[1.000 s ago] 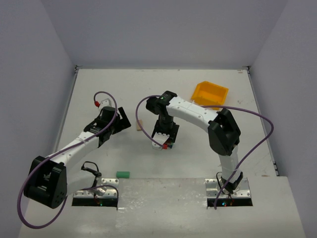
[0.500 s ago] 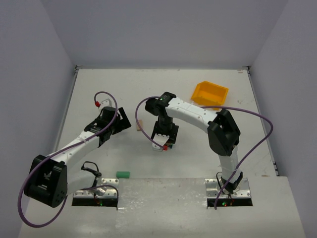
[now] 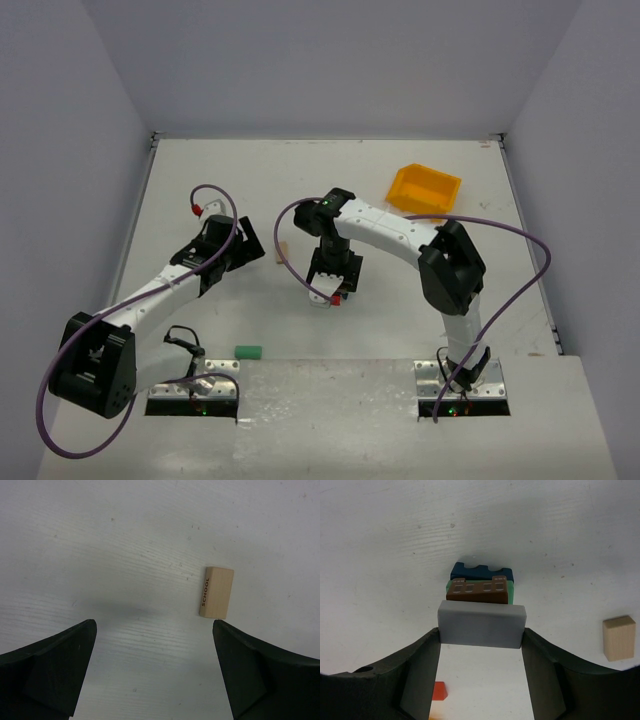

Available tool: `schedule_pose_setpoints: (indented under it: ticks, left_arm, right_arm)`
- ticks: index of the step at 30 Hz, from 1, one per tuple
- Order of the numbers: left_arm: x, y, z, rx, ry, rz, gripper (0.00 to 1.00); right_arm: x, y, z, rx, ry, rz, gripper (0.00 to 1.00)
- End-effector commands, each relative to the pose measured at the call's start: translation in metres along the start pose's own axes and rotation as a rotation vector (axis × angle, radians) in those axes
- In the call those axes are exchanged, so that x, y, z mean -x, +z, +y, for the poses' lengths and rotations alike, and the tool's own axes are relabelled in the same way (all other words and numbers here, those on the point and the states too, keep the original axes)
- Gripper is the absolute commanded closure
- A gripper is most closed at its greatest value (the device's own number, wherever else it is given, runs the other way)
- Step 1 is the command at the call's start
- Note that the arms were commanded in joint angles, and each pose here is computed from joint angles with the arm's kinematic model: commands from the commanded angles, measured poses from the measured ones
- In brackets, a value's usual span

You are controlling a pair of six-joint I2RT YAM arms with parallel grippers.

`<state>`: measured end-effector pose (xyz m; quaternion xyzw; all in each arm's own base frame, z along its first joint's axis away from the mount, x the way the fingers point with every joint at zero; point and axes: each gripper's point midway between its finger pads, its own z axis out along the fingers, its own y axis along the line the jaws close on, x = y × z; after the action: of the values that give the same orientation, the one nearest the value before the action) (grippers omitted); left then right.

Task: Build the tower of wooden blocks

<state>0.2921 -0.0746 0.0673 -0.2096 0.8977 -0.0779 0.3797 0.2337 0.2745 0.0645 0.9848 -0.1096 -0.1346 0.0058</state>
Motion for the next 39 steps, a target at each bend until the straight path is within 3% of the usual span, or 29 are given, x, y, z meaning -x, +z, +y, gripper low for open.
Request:
schedule_pose_setpoints:
  ticks: [1,11,14,25,34,39]
  left_arm:
    - [0.025,-0.003,-0.018,-0.049,-0.003,-0.064,0.0]
    - [0.025,-0.003,-0.017,-0.043,-0.004,-0.065,0.0]
    - [0.025,-0.003,-0.017,-0.043,-0.005,-0.065,0.0]
    - [0.029,-0.006,-0.018,-0.045,-0.009,-0.076,0.0]
    - [0.038,-0.025,-0.021,-0.095,-0.037,-0.131,0.0]
    - [0.054,-0.037,-0.033,-0.148,-0.078,-0.177,0.0]
  right_arm:
    - [0.026,-0.011,0.032,0.104,0.012,-0.073,0.35]
    - [0.025,-0.012,0.029,0.098,0.018,-0.073,0.17]
    - [0.025,-0.012,0.029,0.097,0.021,-0.07,0.01]
    - [0.036,-0.033,0.02,0.006,0.024,-0.08,0.01]
    - [0.087,-0.076,0.018,-0.209,0.008,-0.19,0.01]
    - [0.101,-0.1,-0.008,-0.418,0.2,-0.271,0.01]
